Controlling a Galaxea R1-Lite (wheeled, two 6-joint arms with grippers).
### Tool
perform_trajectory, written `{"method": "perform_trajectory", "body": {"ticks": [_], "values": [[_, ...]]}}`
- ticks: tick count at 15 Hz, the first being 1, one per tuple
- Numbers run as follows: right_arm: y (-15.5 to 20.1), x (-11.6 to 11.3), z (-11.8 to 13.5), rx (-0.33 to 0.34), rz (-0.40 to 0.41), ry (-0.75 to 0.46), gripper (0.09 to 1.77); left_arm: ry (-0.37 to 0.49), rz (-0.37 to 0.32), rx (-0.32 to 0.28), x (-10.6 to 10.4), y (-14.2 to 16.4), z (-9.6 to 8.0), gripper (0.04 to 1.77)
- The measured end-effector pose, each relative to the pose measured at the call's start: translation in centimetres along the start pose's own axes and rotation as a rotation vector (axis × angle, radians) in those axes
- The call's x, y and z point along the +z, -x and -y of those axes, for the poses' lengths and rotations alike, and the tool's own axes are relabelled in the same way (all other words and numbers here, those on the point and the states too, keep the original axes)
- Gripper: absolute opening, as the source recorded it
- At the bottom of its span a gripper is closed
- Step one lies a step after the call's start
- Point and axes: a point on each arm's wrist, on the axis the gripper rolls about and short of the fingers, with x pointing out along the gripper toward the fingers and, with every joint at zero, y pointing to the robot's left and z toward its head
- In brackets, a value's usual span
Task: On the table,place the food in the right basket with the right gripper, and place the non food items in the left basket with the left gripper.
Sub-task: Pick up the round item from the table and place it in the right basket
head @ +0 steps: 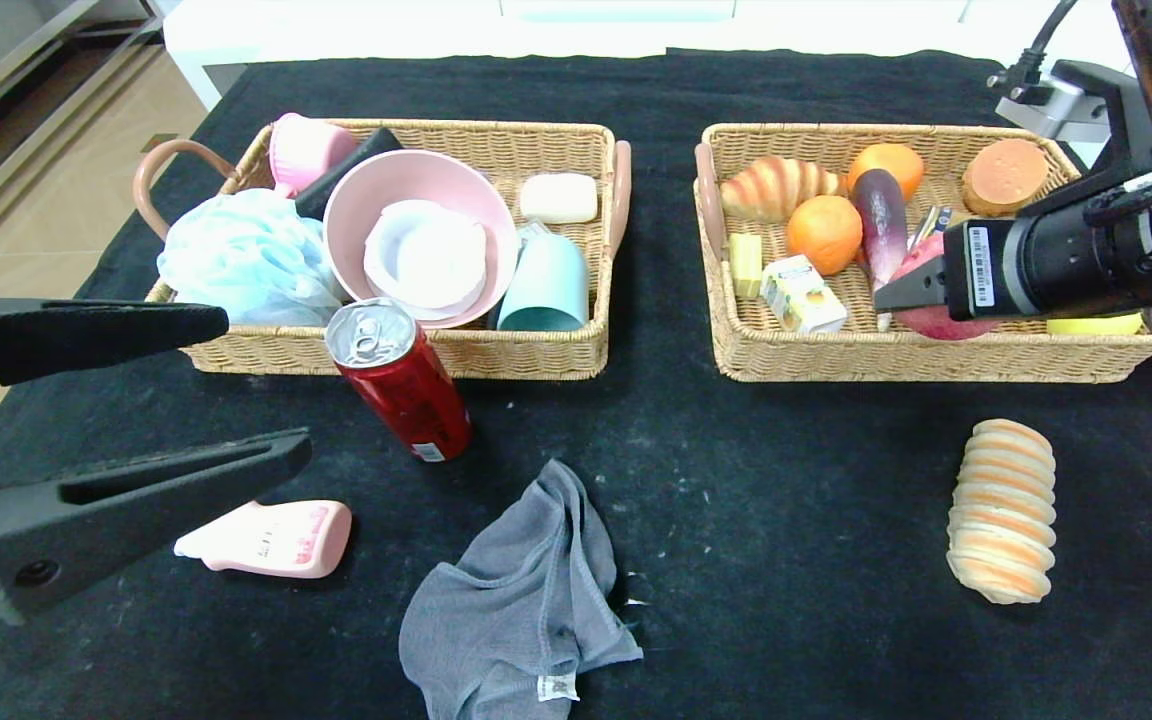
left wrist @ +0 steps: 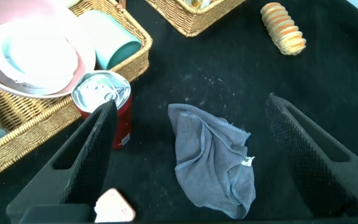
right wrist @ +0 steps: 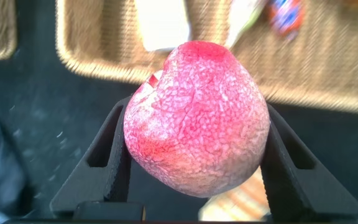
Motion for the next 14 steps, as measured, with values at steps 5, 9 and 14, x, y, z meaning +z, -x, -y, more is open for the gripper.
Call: {"method": "perform_trajectory", "body": {"ticks": [5, 9, 14], "values": [[-0.6, 2.8, 2.9, 0.026, 0.102, 0.002, 1.21, 0.000, 0.001, 0.000, 0.0, 0.0, 0.0, 1.72], [-2.0, 5.4, 4.7, -0.023, 0.232, -0.024, 1.21, -0.001, 0.002, -0.001, 0.0, 0.0, 0.0, 1.72], [-5.8, 7.1, 6.9, -0.085, 0.368, -0.043, 1.21, -0.001, 0.001, -0.001, 0.0, 0.0, 0.0, 1.72]]}}
